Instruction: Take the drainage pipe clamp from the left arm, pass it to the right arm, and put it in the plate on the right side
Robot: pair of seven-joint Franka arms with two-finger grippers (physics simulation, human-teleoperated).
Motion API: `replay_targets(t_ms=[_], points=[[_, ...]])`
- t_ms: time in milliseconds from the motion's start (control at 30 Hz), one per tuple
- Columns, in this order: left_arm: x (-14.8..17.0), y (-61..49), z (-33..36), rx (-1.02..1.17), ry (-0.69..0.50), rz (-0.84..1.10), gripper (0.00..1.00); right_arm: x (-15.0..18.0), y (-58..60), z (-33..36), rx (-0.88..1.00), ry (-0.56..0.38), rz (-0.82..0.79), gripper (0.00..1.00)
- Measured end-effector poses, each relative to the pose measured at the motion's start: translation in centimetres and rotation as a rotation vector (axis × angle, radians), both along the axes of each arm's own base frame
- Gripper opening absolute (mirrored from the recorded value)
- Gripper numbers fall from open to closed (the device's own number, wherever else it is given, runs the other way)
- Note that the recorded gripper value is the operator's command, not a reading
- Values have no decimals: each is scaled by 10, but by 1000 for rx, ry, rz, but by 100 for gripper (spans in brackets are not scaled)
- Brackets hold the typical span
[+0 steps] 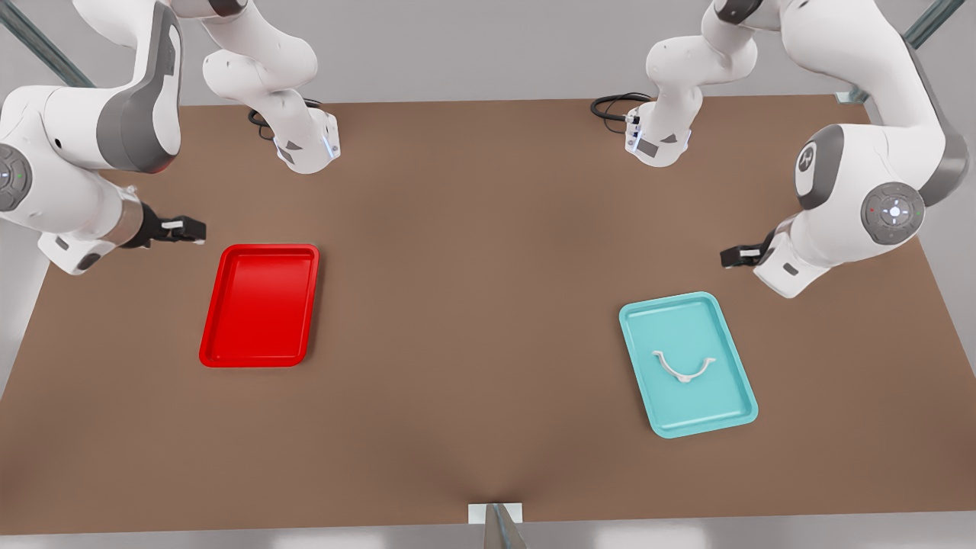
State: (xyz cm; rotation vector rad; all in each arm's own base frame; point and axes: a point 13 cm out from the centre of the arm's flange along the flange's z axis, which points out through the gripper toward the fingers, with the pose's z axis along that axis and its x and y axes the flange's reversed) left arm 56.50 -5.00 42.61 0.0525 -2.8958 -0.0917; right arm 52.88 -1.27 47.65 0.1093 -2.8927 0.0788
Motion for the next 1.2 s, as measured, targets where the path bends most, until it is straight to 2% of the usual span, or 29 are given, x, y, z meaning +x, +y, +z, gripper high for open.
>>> replay_targets(t_ms=[133,200,300,433,533,700,1000,1200], points=[[10,-2,-23,-7,-3,10,100,12,0,1,2,-44,18,100],[25,8,-73,-7,56,34,100,15,0,1,4,-57,25,100],[67,6,-163,-15,115,67,100,18,0,0,6,-66,33,100],[97,31,-222,3,74,150,100,20,0,-1,9,-70,39,100],[101,55,-255,-17,50,145,100,20,0,-2,11,-69,44,100],[92,59,-309,-81,58,-60,100,20,1,-3,13,-69,52,100],[110,57,-329,-144,-25,-493,100,20,0,-4,15,-65,57,100],[105,37,-371,-163,-42,-728,100,19,0,-4,16,-62,60,100]])
